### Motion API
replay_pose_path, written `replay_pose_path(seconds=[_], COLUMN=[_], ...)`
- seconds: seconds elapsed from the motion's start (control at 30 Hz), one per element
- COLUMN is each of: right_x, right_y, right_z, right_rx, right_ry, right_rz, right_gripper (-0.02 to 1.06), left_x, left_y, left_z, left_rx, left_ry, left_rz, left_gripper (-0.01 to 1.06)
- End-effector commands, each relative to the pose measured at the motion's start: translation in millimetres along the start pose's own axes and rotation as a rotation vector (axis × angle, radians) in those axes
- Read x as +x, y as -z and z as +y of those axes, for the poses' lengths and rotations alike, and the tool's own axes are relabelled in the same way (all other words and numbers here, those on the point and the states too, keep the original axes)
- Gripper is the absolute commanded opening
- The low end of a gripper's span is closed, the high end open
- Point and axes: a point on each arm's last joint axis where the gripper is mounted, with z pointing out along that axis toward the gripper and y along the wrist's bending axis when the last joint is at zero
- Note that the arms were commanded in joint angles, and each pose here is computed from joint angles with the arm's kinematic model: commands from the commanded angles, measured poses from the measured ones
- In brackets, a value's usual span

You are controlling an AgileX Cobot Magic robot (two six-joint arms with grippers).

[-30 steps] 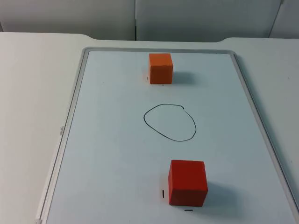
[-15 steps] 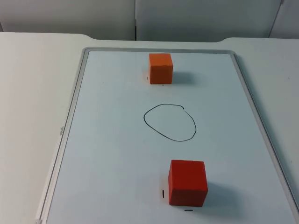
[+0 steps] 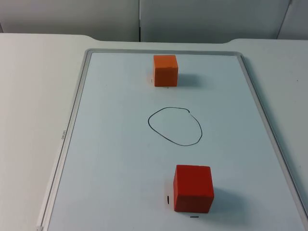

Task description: Pick up one cube with the left hand and another cube with the right hand. First place the cube in the right hand at the target position, then stack the cube in the left hand on top.

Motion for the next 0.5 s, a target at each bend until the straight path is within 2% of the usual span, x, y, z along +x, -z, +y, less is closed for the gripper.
replay_pose_path(seconds=[0.0,0.13,0.2,0.3,0.4,0.47], right_x=[0.7,0.7,0.7,0.7,0.7,0.7], right_y=[-0.5,-0.5,-0.5,-0.5,-0.5,-0.5], right_z=[0.4,0.4,0.2,0.0,0.0,0.0], right_rx=[0.001,0.001,0.003,0.005,0.005,0.005], right_ry=[-0.005,-0.005,-0.006,-0.009,-0.009,-0.009], right_rz=[-0.005,-0.005,-0.005,-0.005,-0.005,-0.005], right_gripper=[1.04,1.04,1.04,1.04,1.04,1.04], left_x=[-16.0,-38.9,-43.0,-43.2,-38.7,-29.2], left_y=[-15.9,-65.2,-75.0,-115.1,-141.1,-175.8], left_z=[0.6,9.6,12.2,24.8,26.4,17.4], left_rx=[0.061,0.173,0.186,0.209,0.236,0.292], left_ry=[0.007,0.015,0.024,0.063,0.075,0.080], left_rz=[-0.031,0.019,0.030,0.085,0.122,0.171], left_gripper=[1.05,1.05,1.05,1.04,1.04,1.04])
